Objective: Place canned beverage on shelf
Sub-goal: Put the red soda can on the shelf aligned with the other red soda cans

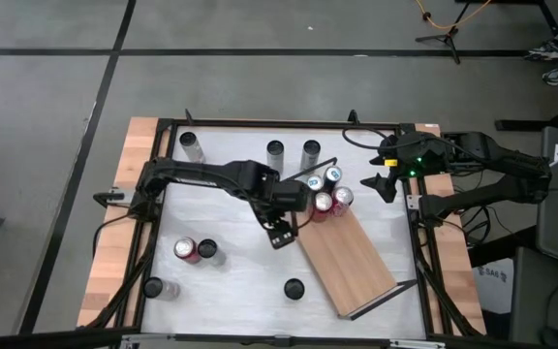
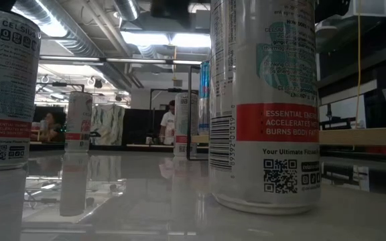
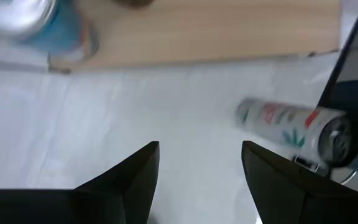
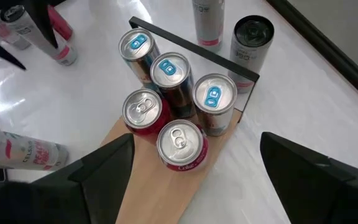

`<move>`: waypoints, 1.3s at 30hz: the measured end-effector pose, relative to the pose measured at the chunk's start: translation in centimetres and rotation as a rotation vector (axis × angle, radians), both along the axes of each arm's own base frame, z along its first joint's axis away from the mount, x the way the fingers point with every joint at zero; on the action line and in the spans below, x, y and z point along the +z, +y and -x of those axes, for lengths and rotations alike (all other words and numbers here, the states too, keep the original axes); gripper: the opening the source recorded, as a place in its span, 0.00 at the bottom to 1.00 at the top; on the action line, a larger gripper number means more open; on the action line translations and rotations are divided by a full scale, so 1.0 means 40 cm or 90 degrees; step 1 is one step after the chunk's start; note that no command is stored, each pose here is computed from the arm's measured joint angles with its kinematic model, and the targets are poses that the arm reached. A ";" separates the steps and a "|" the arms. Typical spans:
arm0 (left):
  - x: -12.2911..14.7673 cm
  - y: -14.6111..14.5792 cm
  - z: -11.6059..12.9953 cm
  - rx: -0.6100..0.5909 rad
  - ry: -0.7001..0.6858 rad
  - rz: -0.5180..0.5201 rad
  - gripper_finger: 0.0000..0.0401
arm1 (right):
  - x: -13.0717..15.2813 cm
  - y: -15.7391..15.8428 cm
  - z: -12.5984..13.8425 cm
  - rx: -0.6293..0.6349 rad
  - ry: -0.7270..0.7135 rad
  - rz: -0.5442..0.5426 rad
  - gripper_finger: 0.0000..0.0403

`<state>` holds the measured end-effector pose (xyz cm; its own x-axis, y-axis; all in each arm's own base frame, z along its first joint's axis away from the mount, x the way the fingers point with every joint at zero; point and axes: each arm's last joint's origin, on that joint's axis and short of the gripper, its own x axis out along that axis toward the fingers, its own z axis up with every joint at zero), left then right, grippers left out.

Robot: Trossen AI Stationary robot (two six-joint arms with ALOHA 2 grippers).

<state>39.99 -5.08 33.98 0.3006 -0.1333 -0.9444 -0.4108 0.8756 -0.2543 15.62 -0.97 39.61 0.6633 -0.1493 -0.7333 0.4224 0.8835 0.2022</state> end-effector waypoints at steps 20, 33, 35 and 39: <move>-0.011 -0.009 0.047 0.057 0.142 0.047 0.84 | 0.000 0.000 0.000 0.000 0.000 0.000 0.84; 0.074 -0.019 0.108 0.116 0.092 0.075 0.91 | 0.000 0.000 0.000 0.000 0.000 0.000 0.84; 0.106 -0.016 0.134 0.161 0.062 0.050 0.91 | 0.000 0.000 0.000 0.000 0.000 0.000 0.84; 0.169 -0.016 0.193 0.244 -0.003 0.015 0.90 | 0.000 0.000 0.000 0.000 0.000 0.000 0.84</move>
<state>32.27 -5.71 40.76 0.3367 -0.0328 -0.9411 -0.7061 0.6524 -0.2753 15.60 -0.97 39.62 0.6631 -0.1491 -0.7335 0.4218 0.8840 0.2016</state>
